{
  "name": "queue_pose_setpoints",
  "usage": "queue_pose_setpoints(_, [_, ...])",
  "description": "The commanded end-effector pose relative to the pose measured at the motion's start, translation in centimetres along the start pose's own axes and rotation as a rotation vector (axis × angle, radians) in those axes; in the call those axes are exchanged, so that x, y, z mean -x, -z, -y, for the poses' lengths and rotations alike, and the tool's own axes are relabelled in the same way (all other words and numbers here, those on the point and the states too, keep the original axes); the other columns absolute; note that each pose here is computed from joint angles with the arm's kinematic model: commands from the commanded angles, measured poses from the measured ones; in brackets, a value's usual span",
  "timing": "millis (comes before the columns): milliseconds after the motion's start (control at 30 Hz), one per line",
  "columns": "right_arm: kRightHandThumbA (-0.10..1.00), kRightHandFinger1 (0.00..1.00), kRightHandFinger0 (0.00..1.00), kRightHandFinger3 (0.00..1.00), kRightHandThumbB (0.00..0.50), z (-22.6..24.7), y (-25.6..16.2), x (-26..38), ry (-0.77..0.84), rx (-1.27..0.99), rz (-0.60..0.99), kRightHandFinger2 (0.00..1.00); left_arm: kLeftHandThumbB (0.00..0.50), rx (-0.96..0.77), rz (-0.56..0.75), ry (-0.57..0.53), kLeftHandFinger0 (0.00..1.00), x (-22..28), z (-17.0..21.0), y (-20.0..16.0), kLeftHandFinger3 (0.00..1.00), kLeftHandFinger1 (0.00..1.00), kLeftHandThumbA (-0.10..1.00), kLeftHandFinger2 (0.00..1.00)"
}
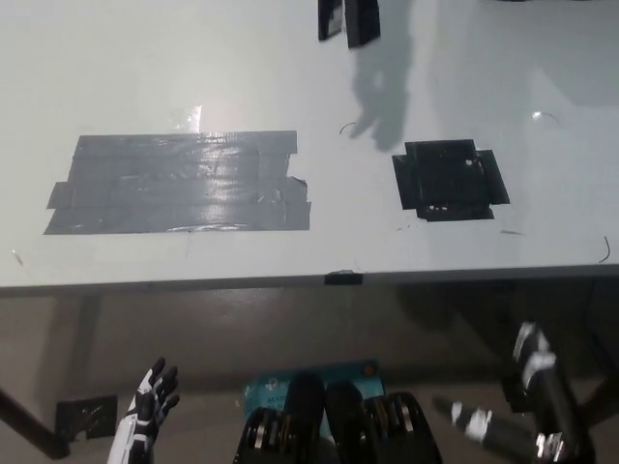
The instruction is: A person hands a stapler to the robot and the robot grabs it with its right hand and places it on the desk infront of it
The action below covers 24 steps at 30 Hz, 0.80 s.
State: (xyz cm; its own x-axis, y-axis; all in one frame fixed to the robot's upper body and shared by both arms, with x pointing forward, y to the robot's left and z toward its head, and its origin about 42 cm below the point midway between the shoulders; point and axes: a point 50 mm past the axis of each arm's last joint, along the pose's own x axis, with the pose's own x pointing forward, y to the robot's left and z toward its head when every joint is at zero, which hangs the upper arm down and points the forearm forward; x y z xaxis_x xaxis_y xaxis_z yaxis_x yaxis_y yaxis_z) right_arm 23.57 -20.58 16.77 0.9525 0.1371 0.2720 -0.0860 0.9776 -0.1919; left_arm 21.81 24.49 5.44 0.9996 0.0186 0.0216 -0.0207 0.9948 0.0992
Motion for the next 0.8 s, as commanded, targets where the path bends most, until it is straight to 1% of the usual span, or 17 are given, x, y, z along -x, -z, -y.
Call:
queue_pose_setpoints(0, [1.0,1.0,1.0,1.0,0.275,1.1,-3.8,-5.0,0.05,0.067,0.043,1.0,0.424,-0.005,0.068,0.007,1.0,-0.2,-0.2,-1.0,1.0,1.0,1.0,1.0])
queue_pose_setpoints(67, [1.0,1.0,1.0,1.0,0.298,1.4,-4.6,-7.5,0.053,0.082,0.019,1.0,0.419,-0.001,0.062,0.009,1.0,-0.2,-0.1,-1.0,1.0,1.0,1.0,1.0])
queue_pose_setpoints(133, [1.0,1.0,1.0,1.0,0.296,1.5,-5.0,-8.9,0.049,0.068,-0.006,1.0,0.417,0.0,0.059,0.013,1.0,-0.1,0.0,-1.0,1.0,1.0,1.0,1.0])
queue_pose_setpoints(167, [1.0,1.0,1.0,1.0,0.308,1.5,-5.3,-9.9,0.045,0.076,-0.025,1.0,0.414,-0.005,0.062,0.016,1.0,-0.1,0.0,-0.9,1.0,1.0,1.0,1.0])
queue_pose_setpoints(233, [1.0,1.0,1.0,1.0,0.312,1.5,-5.6,-11.7,0.041,0.074,-0.031,1.0,0.416,-0.006,0.066,0.013,1.0,-0.2,0.0,-1.0,1.0,1.0,1.0,1.0])
queue_pose_setpoints(333, [1.0,1.0,1.0,1.0,0.357,1.3,-5.7,-15.1,0.022,0.087,-0.069,1.0,0.438,-0.007,0.061,0.011,1.0,-0.4,0.0,-1.1,1.0,1.0,1.0,1.0])
queue_pose_setpoints(433, [1.0,1.0,1.0,1.0,0.404,1.0,-5.4,-17.5,0.017,0.094,-0.109,1.0,0.431,-0.01,0.065,0.015,1.0,-0.3,0.1,-1.1,1.0,1.0,1.0,1.0])
queue_pose_setpoints(500, [1.0,1.0,1.0,1.0,0.406,0.7,-5.2,-18.9,0.003,0.059,-0.125,1.0,0.424,-0.011,0.069,0.019,1.0,-0.3,0.1,-1.2,1.0,1.0,1.0,1.0])
queue_pose_setpoints(533, [1.0,1.0,1.0,1.0,0.387,0.6,-5.1,-20.1,-0.012,0.039,-0.14,1.0,0.419,-0.014,0.07,0.023,1.0,-0.3,0.2,-1.1,1.0,1.0,1.0,1.0])
queue_pose_setpoints(633, [1.0,1.0,1.0,1.0,0.382,0.4,-5.5,-22.8,-0.019,0.034,-0.155,1.0,0.415,-0.014,0.076,0.029,1.0,-0.4,0.4,-1.2,1.0,1.0,1.0,1.0])
queue_pose_setpoints(733, [1.0,1.0,1.0,1.0,0.4,0.1,-6.1,-25.1,-0.012,0.027,-0.164,1.0,0.437,-0.026,0.077,0.031,1.0,-0.4,0.4,-1.3,1.0,1.0,1.0,1.0])
queue_pose_setpoints(767, [1.0,1.0,1.0,1.0,0.413,-0.1,-6.6,-26.2,-0.009,0.029,-0.162,1.0,0.436,-0.027,0.078,0.034,1.0,-0.4,0.5,-1.3,1.0,1.0,1.0,1.0])
